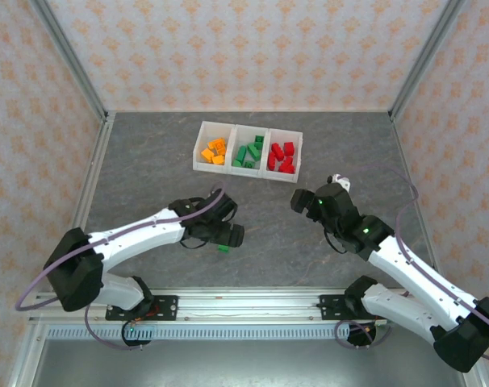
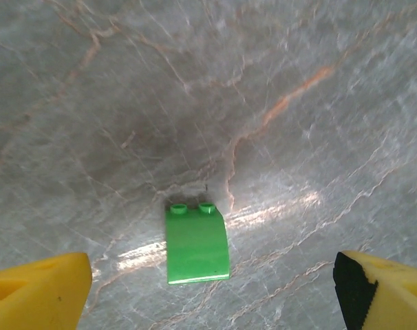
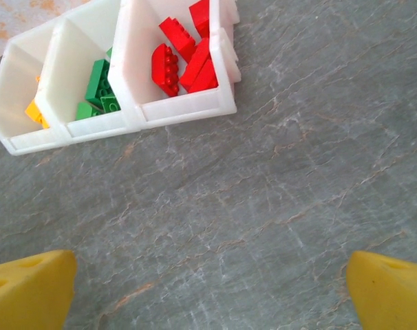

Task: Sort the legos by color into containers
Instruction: Pick up the lego from the middle-left of the table.

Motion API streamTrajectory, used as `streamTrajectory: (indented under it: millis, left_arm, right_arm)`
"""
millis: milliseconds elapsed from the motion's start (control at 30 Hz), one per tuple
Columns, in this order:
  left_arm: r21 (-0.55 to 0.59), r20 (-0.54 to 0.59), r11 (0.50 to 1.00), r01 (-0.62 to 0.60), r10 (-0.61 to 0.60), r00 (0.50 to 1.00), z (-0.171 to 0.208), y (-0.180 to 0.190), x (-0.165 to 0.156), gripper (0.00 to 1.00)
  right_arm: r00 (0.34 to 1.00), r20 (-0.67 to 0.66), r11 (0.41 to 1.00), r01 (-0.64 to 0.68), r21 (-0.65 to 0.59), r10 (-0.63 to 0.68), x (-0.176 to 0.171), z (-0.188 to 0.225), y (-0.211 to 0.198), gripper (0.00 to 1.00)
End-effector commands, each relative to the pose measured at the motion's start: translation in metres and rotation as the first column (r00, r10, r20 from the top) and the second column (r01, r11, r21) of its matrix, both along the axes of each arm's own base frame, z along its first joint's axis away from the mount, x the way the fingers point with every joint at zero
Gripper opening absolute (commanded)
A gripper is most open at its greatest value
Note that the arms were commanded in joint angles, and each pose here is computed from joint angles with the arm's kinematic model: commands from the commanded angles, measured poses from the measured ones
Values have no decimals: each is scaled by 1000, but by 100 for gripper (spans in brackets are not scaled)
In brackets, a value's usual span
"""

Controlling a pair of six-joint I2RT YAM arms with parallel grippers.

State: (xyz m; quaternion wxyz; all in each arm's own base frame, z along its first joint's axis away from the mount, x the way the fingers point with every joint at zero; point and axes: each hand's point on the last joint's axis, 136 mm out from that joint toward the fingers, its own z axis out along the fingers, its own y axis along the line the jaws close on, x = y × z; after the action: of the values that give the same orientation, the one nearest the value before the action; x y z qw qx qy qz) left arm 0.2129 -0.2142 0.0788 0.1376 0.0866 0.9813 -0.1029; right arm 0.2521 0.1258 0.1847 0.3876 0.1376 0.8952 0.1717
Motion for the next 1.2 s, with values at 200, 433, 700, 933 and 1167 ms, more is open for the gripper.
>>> streamTrajectory:
  millis: [200, 433, 700, 933, 1167]
  left_arm:
    - [135, -98, 990, 42, -29, 995, -37, 9, -17, 98]
    - [200, -112, 977, 78, -56, 992, -49, 7, -24, 99]
    - [250, -107, 967, 48, -22, 994, -57, 14, -22, 76]
    - [288, -106, 958, 16, 15, 994, -63, 16, -18, 44]
    - [318, -21, 947, -40, 49, 999, -47, 20, -2, 32]
  right_arm:
    - [1000, -16, 1000, 3, 18, -3, -11, -1, -5, 100]
    - [1000, -16, 1000, 5, 25, -5, -10, -2, -4, 100]
    - [1000, -18, 1000, 6, 21, -6, -9, -3, -3, 100]
    - [1000, -5, 1000, 24, 15, -24, -10, 0, -8, 100]
    - [999, 8, 999, 39, 19, -39, -10, 3, -11, 100]
